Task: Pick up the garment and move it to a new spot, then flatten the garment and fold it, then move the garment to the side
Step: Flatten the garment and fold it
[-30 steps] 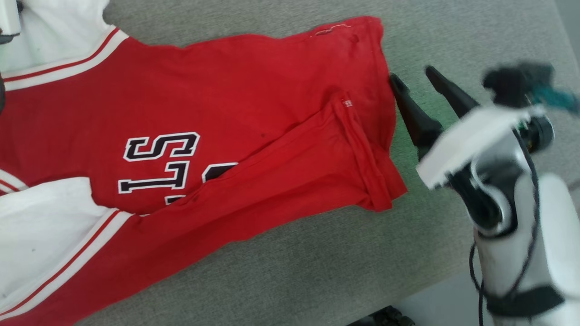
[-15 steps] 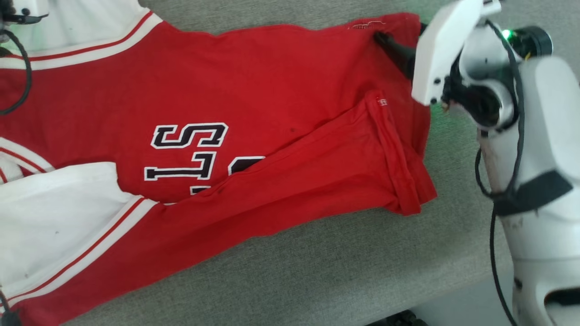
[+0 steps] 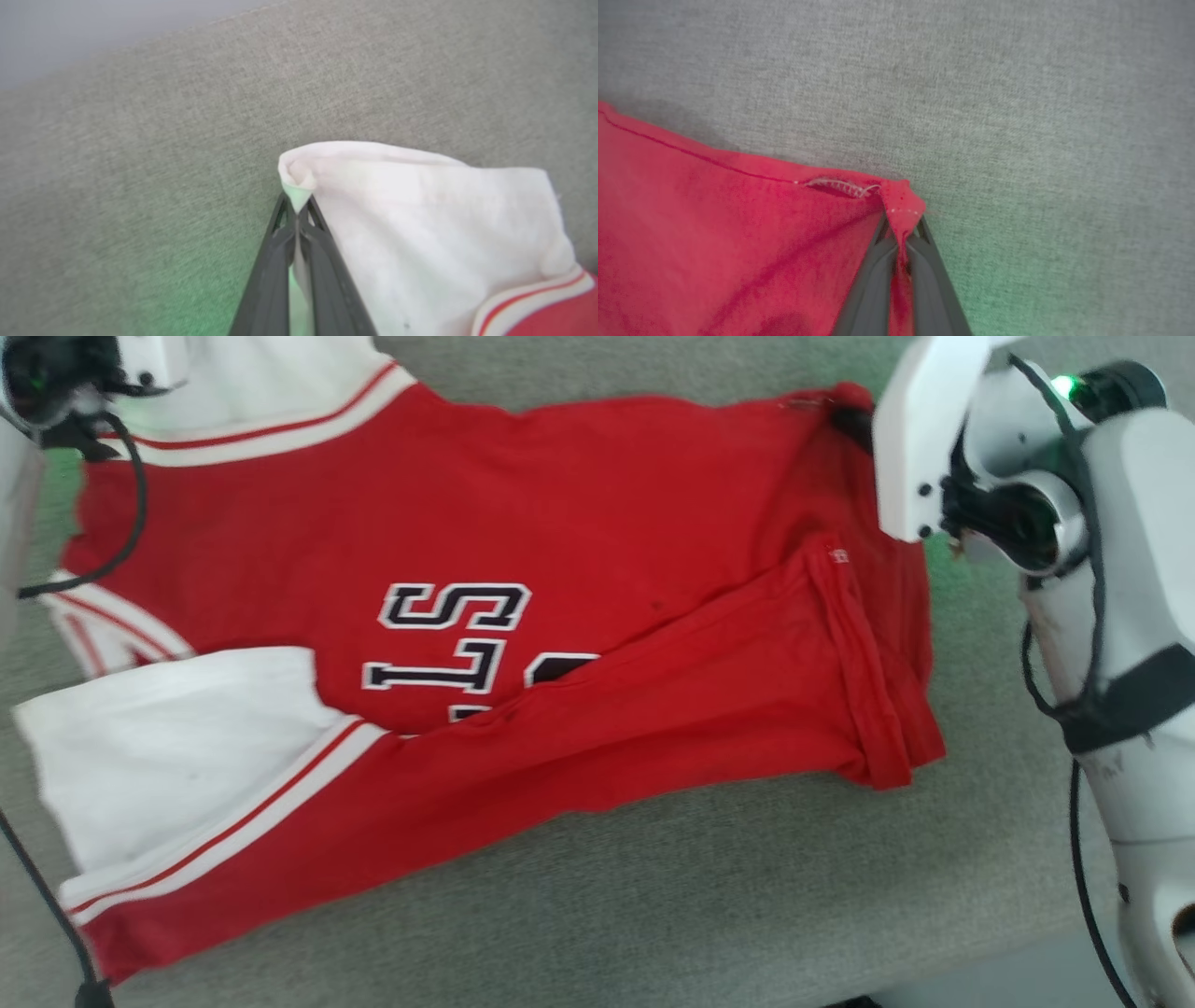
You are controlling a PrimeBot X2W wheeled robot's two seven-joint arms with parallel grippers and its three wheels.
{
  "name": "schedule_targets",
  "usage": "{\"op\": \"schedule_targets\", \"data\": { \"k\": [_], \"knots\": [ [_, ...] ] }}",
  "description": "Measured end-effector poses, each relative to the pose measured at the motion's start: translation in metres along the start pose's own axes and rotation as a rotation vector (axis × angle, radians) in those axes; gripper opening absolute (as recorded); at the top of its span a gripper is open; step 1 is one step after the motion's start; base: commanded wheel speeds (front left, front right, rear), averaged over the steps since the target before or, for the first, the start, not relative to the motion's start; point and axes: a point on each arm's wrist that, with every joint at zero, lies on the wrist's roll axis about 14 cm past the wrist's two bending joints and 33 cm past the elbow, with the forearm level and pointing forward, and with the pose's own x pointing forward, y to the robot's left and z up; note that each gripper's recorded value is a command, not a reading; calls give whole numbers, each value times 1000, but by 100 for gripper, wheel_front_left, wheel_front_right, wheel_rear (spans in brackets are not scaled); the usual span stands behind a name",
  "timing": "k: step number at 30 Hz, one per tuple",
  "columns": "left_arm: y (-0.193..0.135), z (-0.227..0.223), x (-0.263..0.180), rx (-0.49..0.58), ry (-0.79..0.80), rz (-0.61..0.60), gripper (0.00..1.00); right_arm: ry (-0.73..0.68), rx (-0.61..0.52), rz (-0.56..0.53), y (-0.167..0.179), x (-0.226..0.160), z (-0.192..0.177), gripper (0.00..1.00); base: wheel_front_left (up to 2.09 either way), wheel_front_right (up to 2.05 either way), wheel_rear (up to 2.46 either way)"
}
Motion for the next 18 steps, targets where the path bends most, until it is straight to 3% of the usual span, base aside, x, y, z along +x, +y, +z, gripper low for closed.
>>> {"op": "schedule_targets", "data": {
  "k": [9, 18],
  "knots": [
    [2, 27, -66, 11, -140, 2, 0, -164, -62, 4, 5, -35, 24, 0, 0, 0, 0],
    [7, 19, -135, 33, -199, 20, 0, -280, -129, 37, 23, -80, 35, 0, 0, 0, 0]
  ]
}}
